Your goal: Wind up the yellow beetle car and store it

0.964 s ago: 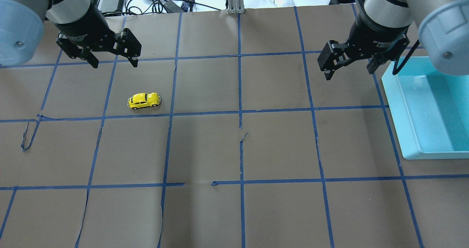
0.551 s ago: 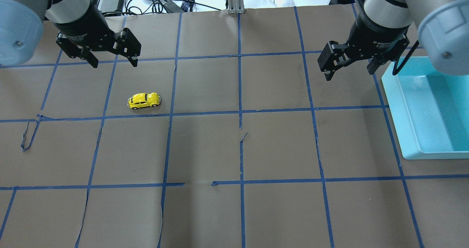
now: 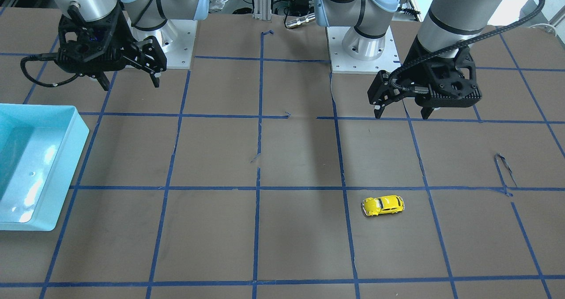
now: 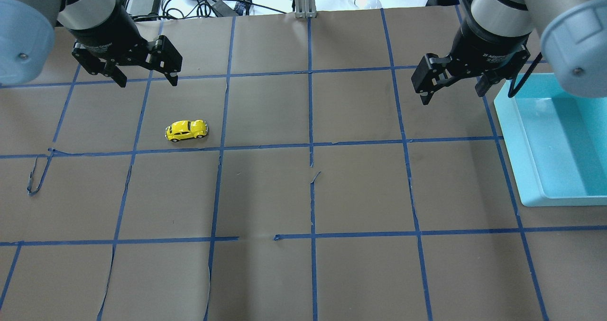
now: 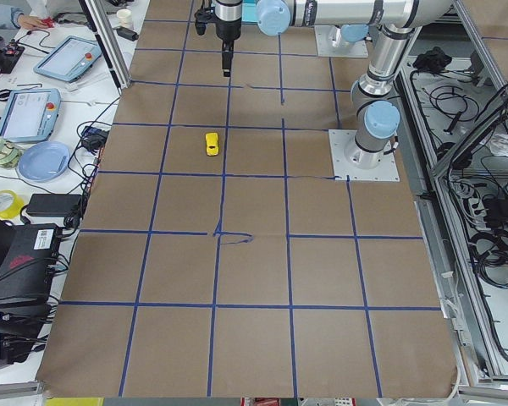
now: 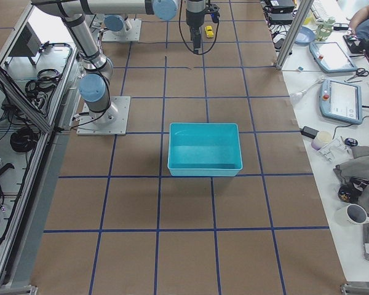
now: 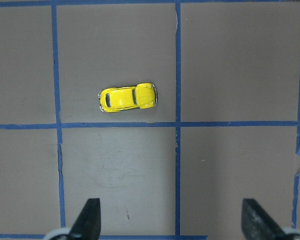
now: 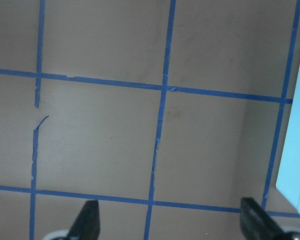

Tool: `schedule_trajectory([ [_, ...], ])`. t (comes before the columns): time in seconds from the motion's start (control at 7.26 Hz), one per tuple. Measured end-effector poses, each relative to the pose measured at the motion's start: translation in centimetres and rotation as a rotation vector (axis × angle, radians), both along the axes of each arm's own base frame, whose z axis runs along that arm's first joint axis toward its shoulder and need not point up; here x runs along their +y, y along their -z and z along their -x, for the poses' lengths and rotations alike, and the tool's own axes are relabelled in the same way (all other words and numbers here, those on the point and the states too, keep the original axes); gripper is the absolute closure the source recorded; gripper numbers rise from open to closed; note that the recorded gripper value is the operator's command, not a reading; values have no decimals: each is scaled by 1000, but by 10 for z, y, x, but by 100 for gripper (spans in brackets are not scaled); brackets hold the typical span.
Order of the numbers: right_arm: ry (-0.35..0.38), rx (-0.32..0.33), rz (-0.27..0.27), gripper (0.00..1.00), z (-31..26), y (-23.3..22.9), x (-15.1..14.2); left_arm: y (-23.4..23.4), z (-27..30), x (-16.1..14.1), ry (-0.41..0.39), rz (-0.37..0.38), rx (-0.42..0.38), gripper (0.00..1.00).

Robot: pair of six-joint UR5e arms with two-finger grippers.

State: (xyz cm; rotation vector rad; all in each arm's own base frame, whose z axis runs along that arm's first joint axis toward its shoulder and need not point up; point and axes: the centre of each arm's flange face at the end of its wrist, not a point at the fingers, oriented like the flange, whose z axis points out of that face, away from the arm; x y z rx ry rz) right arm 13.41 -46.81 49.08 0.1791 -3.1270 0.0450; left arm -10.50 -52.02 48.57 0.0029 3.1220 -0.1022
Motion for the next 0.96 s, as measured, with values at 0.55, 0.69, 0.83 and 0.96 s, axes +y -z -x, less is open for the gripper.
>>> schedule_trajectory([
  [0.55, 0, 0, 0, 0, 0, 0, 0, 0, -1, 0, -1, 0, -1, 0],
  [0.69, 0, 0, 0, 0, 0, 0, 0, 0, -1, 1, -1, -1, -2, 0],
  [0.83, 0, -1, 0, 0, 0, 0, 0, 0, -1, 0, 13, 0, -5, 0],
  [0.96, 0, -1, 1, 0, 0, 0, 0, 0, -3, -1, 69, 4, -11, 0],
])
